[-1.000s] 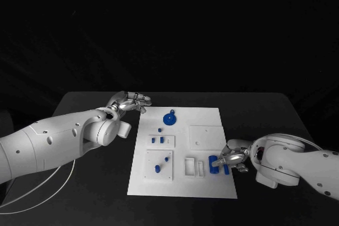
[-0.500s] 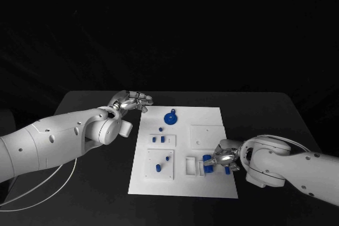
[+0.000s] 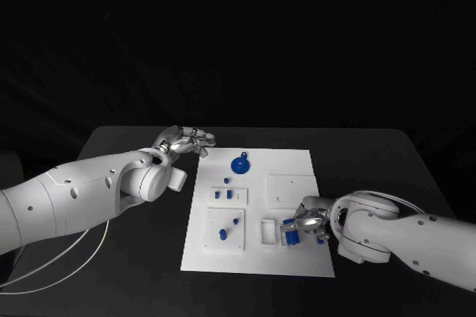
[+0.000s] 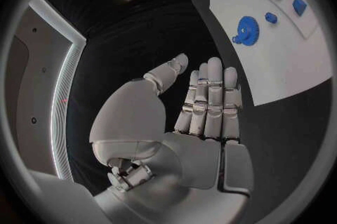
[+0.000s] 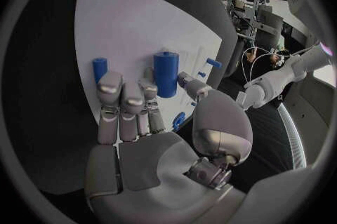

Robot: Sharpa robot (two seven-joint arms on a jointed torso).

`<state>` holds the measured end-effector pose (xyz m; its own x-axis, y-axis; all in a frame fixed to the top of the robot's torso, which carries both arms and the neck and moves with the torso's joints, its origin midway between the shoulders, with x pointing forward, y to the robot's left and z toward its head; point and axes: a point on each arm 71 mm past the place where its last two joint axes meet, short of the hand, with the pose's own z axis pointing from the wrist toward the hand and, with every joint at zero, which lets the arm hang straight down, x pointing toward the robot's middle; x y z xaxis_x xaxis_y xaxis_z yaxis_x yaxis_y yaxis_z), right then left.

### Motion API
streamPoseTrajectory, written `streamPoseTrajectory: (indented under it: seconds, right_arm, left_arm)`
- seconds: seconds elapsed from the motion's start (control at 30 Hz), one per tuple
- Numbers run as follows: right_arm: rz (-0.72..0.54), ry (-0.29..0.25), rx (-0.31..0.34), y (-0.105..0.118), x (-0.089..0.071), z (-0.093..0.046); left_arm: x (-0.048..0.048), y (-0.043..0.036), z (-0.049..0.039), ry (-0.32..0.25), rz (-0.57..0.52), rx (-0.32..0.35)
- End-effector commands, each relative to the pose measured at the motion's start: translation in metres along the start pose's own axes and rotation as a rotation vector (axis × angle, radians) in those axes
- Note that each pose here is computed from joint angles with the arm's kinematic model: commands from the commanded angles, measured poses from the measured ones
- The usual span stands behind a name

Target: Assemble the parts on the task board

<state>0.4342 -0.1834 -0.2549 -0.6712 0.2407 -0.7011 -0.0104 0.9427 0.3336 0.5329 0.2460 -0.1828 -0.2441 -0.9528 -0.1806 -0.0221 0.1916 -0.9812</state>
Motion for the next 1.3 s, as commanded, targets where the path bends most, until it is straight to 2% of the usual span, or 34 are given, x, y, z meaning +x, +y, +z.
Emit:
streamPoseTrajectory:
  seconds: [0.03,0.37,0.67,0.83,1.3]
  right_arm:
    - [0.008,0.018,0.012,-0.004,0.007,0.002]
    - [0.066,0.022,0.011,-0.012,0.006,-0.008]
    - [0.146,0.048,-0.046,0.008,-0.010,-0.019]
    - [0.171,0.077,-0.059,0.019,-0.007,-0.015]
    - [0.156,0.087,-0.047,0.034,-0.003,0.003]
  left_arm:
    - [0.0024,-0.0012,0.0001,0.015,-0.009,0.005]
    - [0.0006,-0.0008,-0.0002,0.010,-0.008,0.004]
    - [0.0020,-0.0010,0.0003,0.013,-0.008,0.004]
    - [0.0034,-0.0013,0.0006,0.017,-0.009,0.004]
    - [0.0037,-0.0014,0.0001,0.017,-0.010,0.003]
